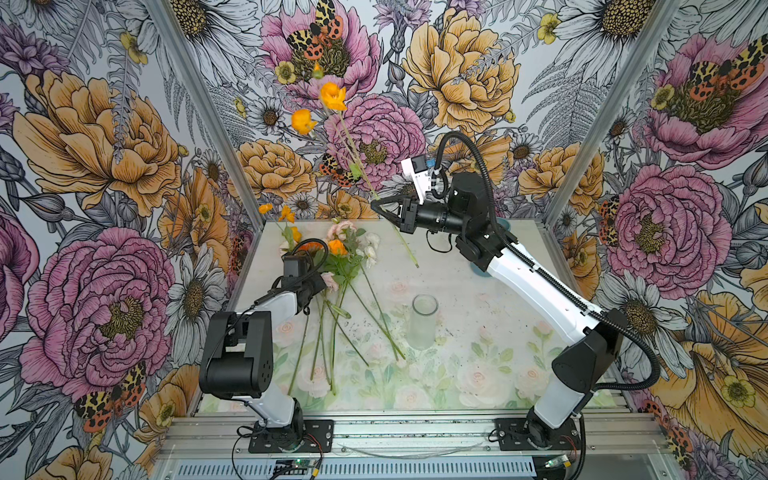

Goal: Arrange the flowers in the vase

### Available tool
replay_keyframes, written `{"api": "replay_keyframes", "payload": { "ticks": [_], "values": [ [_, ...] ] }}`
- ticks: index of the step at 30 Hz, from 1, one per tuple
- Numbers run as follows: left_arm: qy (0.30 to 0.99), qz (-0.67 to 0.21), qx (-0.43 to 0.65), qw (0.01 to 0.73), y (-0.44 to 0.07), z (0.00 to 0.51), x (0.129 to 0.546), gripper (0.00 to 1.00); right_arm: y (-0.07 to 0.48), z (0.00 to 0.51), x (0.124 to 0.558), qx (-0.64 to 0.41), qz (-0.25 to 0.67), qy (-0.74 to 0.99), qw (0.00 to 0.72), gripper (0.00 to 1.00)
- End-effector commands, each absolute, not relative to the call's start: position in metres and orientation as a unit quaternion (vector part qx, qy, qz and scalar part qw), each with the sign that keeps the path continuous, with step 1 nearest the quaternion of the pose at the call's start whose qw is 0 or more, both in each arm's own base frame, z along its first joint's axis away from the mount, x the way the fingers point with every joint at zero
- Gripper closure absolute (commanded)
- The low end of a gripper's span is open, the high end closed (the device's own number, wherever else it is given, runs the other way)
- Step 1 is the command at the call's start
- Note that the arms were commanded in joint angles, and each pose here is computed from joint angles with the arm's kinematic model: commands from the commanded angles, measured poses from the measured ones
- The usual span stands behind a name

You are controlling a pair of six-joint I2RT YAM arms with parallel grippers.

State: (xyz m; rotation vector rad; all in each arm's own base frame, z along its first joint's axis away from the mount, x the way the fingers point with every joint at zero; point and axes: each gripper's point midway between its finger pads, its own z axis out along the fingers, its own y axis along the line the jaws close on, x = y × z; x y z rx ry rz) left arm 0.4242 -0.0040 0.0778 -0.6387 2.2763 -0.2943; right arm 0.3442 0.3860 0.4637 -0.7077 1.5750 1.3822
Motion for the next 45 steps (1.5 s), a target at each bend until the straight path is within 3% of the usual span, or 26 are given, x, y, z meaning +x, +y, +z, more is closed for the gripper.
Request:
{"api": "replay_keyframes", "payload": {
  "ticks": [1,2,5,10,17,21,28,45],
  "values": [
    [0.889,-0.131,-0.221,0.378,-0.016,0.094,0.426,0.61,0.385,0.456,0.343,-0.285,0.560,0.639,0.443,1.00],
    [0.889,-0.129,-0.217,0.382,-0.018,0.099,0.424,0.49,0.384,0.452,0.344,-0.284,0.557,0.643,0.443,1.00],
    [0.887,-0.107,-0.193,0.406,-0.027,0.123,0.415,0.29,0.379,0.443,0.341,-0.287,0.543,0.643,0.458,1.00],
    [0.873,-0.090,-0.150,0.455,-0.049,0.178,0.379,0.22,0.368,0.431,0.339,-0.294,0.515,0.639,0.491,1.00],
    [0.819,-0.226,-0.055,0.525,-0.097,0.265,0.323,0.23,0.363,0.431,0.334,-0.306,0.502,0.620,0.519,1.00],
    [0.750,-0.365,0.030,0.551,-0.141,0.327,0.290,0.25,0.360,0.432,0.329,-0.311,0.500,0.608,0.532,1.00],
    [0.654,-0.497,0.093,0.563,-0.192,0.395,0.269,0.30,0.359,0.430,0.313,-0.329,0.497,0.597,0.538,1.00],
    [0.611,-0.513,0.098,0.595,-0.205,0.446,0.281,0.42,0.370,0.411,0.288,-0.372,0.477,0.610,0.512,1.00]
  ]
}}
